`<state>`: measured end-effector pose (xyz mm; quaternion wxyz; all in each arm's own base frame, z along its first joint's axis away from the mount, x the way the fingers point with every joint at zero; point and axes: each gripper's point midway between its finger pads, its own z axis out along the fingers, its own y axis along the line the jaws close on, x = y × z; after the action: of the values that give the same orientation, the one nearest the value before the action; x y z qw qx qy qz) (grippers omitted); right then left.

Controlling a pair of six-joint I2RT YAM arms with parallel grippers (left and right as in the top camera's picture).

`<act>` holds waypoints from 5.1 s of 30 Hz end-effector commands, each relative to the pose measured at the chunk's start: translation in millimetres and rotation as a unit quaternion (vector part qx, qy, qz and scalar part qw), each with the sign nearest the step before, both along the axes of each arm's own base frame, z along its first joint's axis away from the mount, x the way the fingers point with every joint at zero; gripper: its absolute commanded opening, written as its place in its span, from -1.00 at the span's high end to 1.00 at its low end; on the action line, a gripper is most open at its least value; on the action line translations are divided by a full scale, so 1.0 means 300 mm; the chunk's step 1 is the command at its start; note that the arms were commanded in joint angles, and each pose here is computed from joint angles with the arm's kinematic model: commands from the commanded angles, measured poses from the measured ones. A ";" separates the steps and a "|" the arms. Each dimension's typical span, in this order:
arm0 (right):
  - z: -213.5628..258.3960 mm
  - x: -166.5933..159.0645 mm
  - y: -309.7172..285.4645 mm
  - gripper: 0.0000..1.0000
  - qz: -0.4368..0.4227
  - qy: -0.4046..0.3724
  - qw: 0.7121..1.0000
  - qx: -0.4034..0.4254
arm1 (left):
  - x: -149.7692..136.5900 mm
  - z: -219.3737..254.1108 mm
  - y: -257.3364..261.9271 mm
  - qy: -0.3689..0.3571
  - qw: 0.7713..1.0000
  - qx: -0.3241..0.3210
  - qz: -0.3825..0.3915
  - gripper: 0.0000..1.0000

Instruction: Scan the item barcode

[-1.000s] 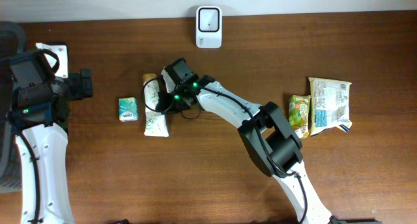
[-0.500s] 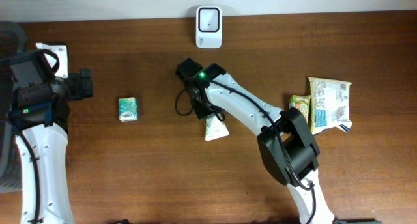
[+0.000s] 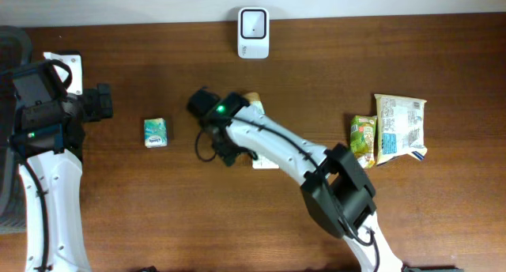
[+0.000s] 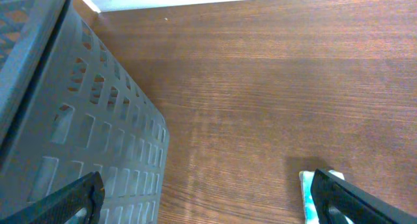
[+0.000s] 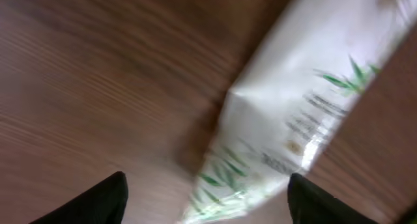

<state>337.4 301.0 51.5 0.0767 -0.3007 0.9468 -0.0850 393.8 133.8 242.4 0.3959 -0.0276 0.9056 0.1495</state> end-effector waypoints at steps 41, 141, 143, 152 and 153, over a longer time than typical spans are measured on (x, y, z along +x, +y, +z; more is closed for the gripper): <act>0.298 -0.030 0.019 0.92 0.027 0.103 0.950 0.292 | -0.003 0.030 0.004 -0.009 1.000 0.009 -0.001 -0.99; 0.967 0.333 -0.378 0.92 -0.041 -0.382 0.893 0.234 | -0.003 0.030 0.004 -0.009 1.000 0.009 -0.001 -0.98; 0.916 0.427 -0.383 0.92 -0.055 -0.419 0.891 0.166 | -0.003 0.030 0.004 -0.009 1.000 0.009 -0.001 -0.98; 0.559 0.823 -0.346 0.92 0.049 -0.506 0.852 -0.123 | -0.002 0.030 0.004 -0.009 1.000 0.009 -0.001 -0.98; 0.522 0.846 -0.336 0.92 0.065 -0.508 0.847 -0.140 | -0.003 0.030 0.004 -0.009 1.000 0.009 -0.001 -0.98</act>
<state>580.1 208.3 205.1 0.5261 -0.2477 0.7723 -0.2556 394.2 133.9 242.9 0.3971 -0.0277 0.9051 0.1498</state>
